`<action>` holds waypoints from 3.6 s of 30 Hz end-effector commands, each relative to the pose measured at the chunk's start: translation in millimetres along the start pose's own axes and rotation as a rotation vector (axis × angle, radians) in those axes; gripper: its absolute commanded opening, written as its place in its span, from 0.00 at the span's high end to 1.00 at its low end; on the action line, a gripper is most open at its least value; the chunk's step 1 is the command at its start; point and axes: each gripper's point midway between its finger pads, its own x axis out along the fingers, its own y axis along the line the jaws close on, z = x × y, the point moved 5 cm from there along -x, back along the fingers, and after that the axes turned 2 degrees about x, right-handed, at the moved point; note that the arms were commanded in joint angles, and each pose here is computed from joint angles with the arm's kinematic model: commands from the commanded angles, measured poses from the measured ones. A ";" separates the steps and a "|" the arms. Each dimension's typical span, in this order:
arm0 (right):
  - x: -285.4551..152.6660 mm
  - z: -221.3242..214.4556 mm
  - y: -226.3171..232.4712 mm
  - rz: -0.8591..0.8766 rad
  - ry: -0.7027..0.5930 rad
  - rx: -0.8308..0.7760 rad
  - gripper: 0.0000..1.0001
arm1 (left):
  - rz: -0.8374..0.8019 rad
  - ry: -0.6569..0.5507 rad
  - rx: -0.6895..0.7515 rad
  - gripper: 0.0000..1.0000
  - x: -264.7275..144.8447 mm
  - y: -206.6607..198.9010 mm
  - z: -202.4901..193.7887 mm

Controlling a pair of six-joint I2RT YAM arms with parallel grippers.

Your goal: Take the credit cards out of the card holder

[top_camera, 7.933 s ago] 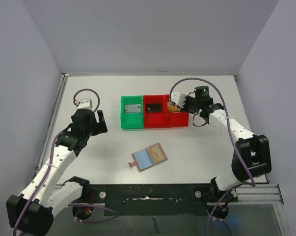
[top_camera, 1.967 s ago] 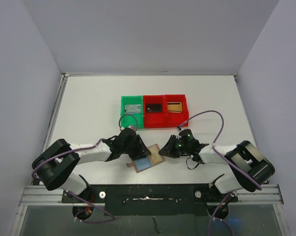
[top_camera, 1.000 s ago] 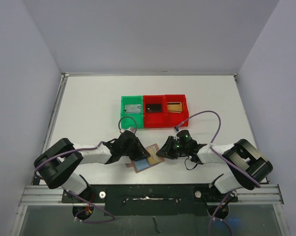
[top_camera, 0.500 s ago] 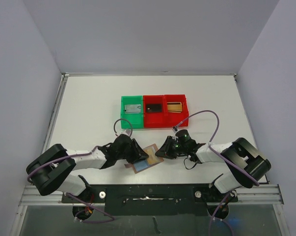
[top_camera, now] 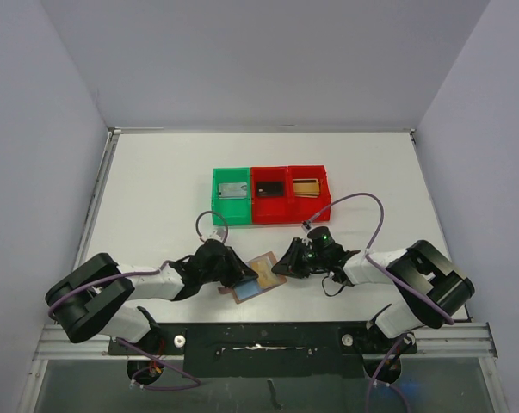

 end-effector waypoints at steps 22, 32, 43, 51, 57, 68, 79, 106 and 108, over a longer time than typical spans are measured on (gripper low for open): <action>2.3 -23.8 -37.6 -0.181 0.092 0.021 0.86 | -0.023 -0.048 -0.052 1.00 -22.9 15.7 -3.3; -8.6 -9.0 -9.8 -0.115 0.033 -0.068 0.82 | -0.045 -0.050 -0.036 1.00 -22.9 7.0 -1.2; -17.7 -11.3 49.8 0.095 0.047 -0.249 0.70 | -0.062 -0.052 -0.030 1.00 -23.2 2.1 -0.4; 14.9 -25.7 37.7 -0.033 0.138 -0.237 0.74 | -0.065 -0.050 -0.027 1.00 -24.9 1.0 -0.5; 18.6 -26.9 13.3 -0.176 0.144 -0.205 0.78 | -0.066 -0.054 -0.027 0.90 -27.8 3.0 -1.0; 19.2 -27.8 5.5 -0.219 0.144 -0.189 0.80 | -0.077 -0.070 -0.057 0.93 -29.3 3.9 0.2; 17.0 -23.7 3.0 -0.228 0.123 -0.164 0.81 | -0.078 -0.105 -0.077 1.00 -38.8 11.5 1.5; 17.4 -26.1 -8.5 -0.192 0.140 -0.111 0.82 | -0.072 -0.058 -0.059 0.95 -17.7 14.2 -2.5; 17.5 -26.3 -9.0 -0.190 0.141 -0.110 0.82 | -0.075 -0.055 -0.058 1.00 -17.2 13.5 -2.8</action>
